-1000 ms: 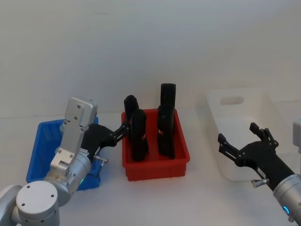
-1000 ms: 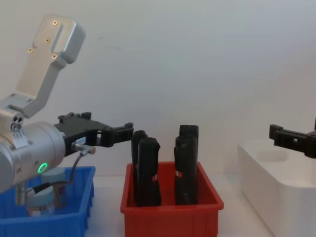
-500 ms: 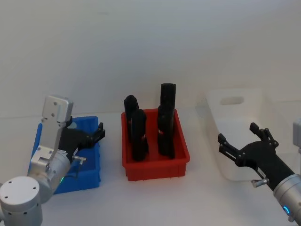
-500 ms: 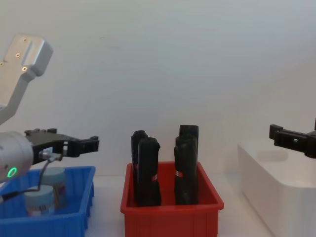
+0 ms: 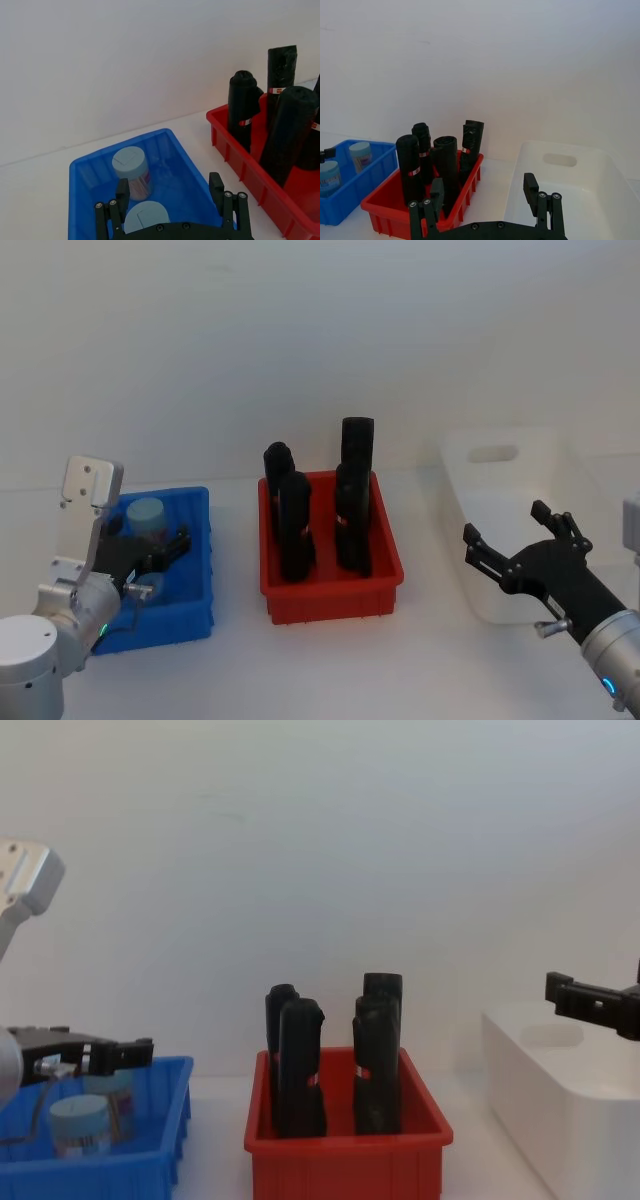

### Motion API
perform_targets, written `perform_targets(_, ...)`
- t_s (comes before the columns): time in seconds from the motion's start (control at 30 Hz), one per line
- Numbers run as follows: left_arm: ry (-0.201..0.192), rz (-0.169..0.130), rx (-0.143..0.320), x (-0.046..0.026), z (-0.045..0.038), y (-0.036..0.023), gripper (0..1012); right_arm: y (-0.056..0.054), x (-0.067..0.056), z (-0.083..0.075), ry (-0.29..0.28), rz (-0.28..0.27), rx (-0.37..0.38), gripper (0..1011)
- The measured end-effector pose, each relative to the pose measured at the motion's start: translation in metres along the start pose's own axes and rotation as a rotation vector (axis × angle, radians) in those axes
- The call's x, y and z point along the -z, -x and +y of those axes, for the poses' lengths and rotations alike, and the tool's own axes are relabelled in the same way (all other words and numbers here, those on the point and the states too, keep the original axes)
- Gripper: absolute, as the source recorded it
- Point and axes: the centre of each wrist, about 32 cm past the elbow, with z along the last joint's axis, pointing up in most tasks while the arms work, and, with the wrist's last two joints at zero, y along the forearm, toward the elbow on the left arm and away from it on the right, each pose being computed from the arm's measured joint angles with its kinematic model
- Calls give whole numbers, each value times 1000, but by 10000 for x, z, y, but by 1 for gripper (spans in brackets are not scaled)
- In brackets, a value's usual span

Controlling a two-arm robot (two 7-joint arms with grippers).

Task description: Pick the cotton swabs from the blue box and place them into the white box.

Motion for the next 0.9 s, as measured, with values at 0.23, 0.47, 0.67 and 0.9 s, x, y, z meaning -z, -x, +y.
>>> perform_targets(0.23, -42, 19, -4, 69, -44, -90, 1004, 0, 0, 0, 0, 0, 0, 1001)
perform_targets(0.47, -78, 45, 0, 145, -100, -174, 1004, 0, 0, 0, 0, 0, 0, 1002)
perform_targets(0.67, -97, 61, 0, 187, -150, -231, 1004, 0, 0, 0, 0, 0, 0, 1002)
perform_targets(0.9, -110, 75, -1, 213, -214, -280, 1004, 0, 0, 0, 0, 0, 0, 1001)
